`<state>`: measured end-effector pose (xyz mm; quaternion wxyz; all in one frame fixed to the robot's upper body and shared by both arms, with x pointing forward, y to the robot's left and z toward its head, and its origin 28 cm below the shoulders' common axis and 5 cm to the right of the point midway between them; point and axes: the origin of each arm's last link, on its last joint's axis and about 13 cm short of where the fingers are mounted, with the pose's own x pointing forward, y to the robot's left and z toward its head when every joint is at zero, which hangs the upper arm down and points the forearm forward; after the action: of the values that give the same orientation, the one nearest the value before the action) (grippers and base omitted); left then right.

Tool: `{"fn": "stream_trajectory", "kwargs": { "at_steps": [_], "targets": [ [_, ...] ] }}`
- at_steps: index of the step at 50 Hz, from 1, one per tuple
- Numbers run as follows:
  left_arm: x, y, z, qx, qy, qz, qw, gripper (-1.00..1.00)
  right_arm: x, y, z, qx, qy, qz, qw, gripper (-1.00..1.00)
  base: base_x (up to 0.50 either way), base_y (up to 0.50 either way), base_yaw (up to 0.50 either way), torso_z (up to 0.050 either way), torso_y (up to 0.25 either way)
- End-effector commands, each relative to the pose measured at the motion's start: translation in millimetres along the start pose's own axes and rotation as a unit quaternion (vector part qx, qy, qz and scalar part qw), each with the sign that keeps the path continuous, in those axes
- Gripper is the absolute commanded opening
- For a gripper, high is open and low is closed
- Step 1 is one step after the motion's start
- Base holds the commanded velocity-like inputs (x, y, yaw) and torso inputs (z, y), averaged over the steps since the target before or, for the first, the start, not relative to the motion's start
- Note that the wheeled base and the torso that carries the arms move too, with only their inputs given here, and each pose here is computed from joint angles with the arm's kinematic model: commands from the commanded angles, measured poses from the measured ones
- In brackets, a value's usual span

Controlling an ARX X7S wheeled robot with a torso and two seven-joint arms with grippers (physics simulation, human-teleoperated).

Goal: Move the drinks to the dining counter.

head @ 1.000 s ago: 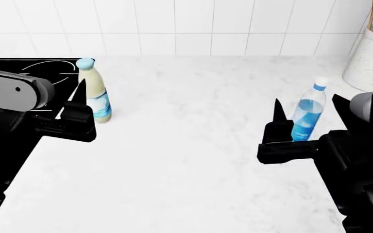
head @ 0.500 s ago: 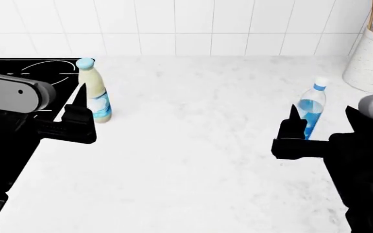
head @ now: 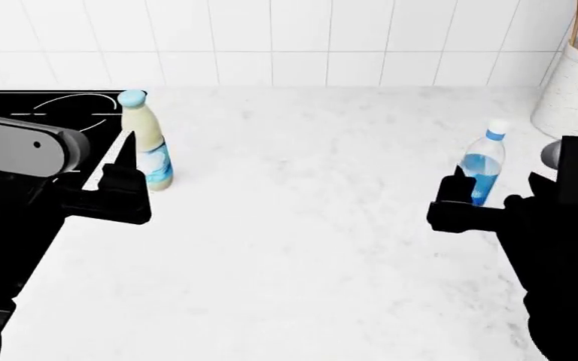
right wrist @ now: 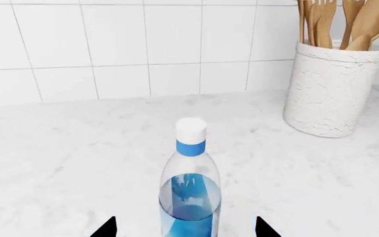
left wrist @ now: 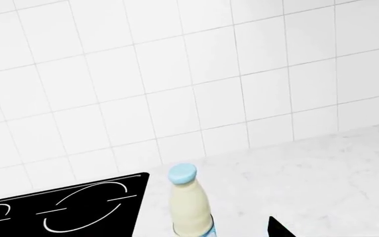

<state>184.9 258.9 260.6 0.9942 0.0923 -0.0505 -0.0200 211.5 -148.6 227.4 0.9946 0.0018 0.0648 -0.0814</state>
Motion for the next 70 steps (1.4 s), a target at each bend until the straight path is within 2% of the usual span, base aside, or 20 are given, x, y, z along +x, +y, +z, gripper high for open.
{"fn": "stream_trajectory", "kwargs": {
  "at_steps": [1, 23, 39, 40, 53, 56, 61, 70],
  "targets": [
    [0.8, -0.5, -0.3, 0.002, 0.001, -0.001, 1.000, 1.00, 22.1, -1.2, -3.2, -0.003, 0.024, 0.008, 1.000, 1.00, 0.00, 0.00, 0.00, 0.000, 0.000],
    [0.0, 0.2, -4.0, 0.004, 0.004, 0.002, 1.000, 1.00, 46.5, -7.5, -8.6, -0.023, 0.059, -0.023, 0.998, 1.00, 0.00, 0.00, 0.00, 0.000, 0.000],
    [0.1, -0.2, -5.1, 0.003, 0.004, 0.002, 1.000, 1.00, 57.4, -5.5, -11.6, -0.033, 0.070, -0.021, 0.997, 1.00, 0.00, 0.00, 0.00, 0.000, 0.000],
    [0.1, -0.3, -4.9, 0.003, 0.004, 0.001, 1.000, 1.00, 57.1, -5.4, -11.4, -0.033, 0.069, -0.020, 0.997, -1.00, 0.00, 0.00, 0.00, 0.000, 0.000],
    [0.5, -0.7, -5.6, 0.003, 0.005, 0.000, 1.000, 1.00, 45.0, -7.2, -5.7, -0.036, 0.055, -0.021, 0.998, -1.00, 0.00, 0.00, 0.00, 0.000, 0.000],
    [2.7, -2.6, -5.7, 0.000, 0.005, -0.003, 1.000, 1.00, 30.4, -6.9, 1.7, -0.039, 0.032, -0.016, 0.999, -1.00, 0.00, 0.00, 0.00, 0.000, 0.000],
    [14.8, -12.2, -4.9, 0.000, 0.007, -0.023, 1.000, 1.00, -10.9, 2.6, 28.7, -0.066, -0.042, 0.015, 0.997, -1.00, 0.00, 0.00, 0.00, 0.000, 0.000],
    [26.6, -11.7, -12.3, -0.011, 0.020, -0.023, 0.999, 1.00, -40.7, 18.7, 44.9, -0.102, -0.093, 0.051, 0.989, -1.00, 0.00, 0.00, 0.00, 0.000, 0.000]
  ]
}}
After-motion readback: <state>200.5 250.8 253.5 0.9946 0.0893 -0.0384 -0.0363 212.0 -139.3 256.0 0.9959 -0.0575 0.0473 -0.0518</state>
